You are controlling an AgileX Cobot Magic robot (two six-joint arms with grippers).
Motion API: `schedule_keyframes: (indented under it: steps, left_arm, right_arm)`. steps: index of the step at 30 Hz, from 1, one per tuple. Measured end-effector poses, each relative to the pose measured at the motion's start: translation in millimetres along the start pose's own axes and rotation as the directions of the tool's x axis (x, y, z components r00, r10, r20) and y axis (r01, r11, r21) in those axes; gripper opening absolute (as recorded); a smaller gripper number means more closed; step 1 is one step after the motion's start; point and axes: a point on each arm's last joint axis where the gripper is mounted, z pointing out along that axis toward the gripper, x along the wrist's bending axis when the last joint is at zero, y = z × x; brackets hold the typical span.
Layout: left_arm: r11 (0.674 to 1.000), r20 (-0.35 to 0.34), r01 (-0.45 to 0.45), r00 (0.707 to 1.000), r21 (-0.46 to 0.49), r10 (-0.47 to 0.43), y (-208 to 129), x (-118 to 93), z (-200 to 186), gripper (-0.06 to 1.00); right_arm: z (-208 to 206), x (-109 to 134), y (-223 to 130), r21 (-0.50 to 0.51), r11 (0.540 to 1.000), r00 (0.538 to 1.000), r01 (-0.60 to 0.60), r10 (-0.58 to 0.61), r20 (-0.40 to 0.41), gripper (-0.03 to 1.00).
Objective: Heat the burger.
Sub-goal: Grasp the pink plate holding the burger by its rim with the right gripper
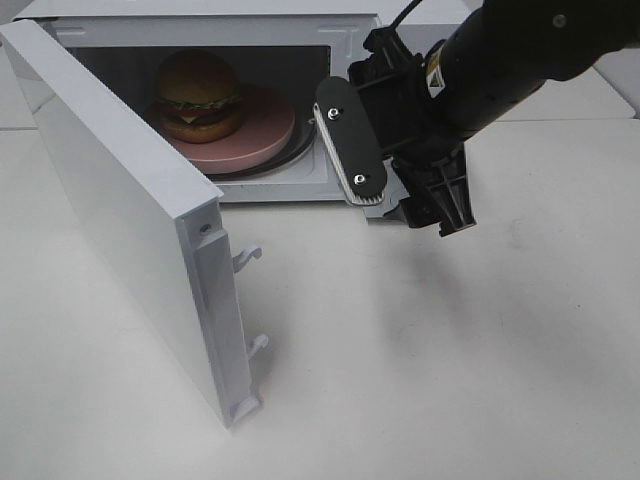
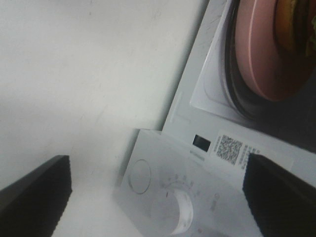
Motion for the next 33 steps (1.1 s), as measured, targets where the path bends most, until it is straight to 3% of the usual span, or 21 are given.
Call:
schedule_keyframes:
  steps: [12,33]
  left_arm:
    - [1.0,0.0,0.0,1.0,0.0,0.0,0.0,0.0,0.0,0.98]
    - [1.0,0.0,0.0,1.0,0.0,0.0,0.0,0.0,0.0,0.98]
  right_arm:
    - [26.6,-22.3,15.9,-0.032,0.999,0.999,0.018,-0.016,0.046,0.89]
    - [75.9,-46.0,29.5,-0.058,0.998,0.999,-0.016,0.018,0.049,0.87]
